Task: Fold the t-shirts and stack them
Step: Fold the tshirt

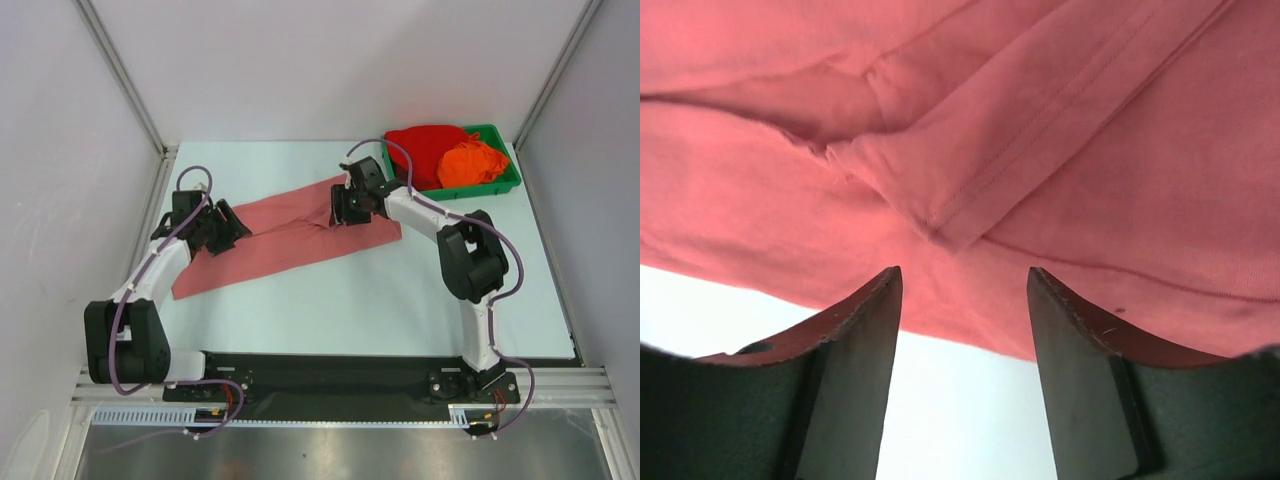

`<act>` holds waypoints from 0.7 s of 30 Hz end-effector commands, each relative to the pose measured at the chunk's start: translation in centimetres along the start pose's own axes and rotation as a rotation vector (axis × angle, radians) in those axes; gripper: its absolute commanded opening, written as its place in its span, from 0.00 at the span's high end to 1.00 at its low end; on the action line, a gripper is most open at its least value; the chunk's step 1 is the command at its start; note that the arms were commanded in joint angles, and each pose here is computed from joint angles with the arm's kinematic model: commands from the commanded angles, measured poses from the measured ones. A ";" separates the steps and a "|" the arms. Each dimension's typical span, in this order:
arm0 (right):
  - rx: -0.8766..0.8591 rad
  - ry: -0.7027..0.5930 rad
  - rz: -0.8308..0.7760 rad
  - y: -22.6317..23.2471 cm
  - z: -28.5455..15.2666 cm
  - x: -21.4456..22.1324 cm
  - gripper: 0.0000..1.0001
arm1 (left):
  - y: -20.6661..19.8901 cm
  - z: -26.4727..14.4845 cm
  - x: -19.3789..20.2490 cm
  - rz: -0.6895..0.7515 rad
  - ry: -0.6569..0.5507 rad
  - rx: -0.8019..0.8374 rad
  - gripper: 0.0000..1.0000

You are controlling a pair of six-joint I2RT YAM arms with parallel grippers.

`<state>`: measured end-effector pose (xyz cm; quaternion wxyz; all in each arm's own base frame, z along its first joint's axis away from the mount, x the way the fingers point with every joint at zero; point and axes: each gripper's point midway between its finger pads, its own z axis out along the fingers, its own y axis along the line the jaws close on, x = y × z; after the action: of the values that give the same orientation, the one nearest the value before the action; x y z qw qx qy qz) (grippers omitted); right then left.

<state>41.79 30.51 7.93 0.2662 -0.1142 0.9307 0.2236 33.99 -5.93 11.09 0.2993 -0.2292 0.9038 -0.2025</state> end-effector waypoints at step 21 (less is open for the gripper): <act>-0.121 -0.109 0.087 1.2 4.8 -3.3 0.39 | -2.8 -2.7 -1.9 0.154 -0.075 0.115 0.33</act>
<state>44.34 32.62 4.45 0.2646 -0.0709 0.9227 0.2711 33.60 -6.45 12.67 0.3234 -0.1756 0.9048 -0.2144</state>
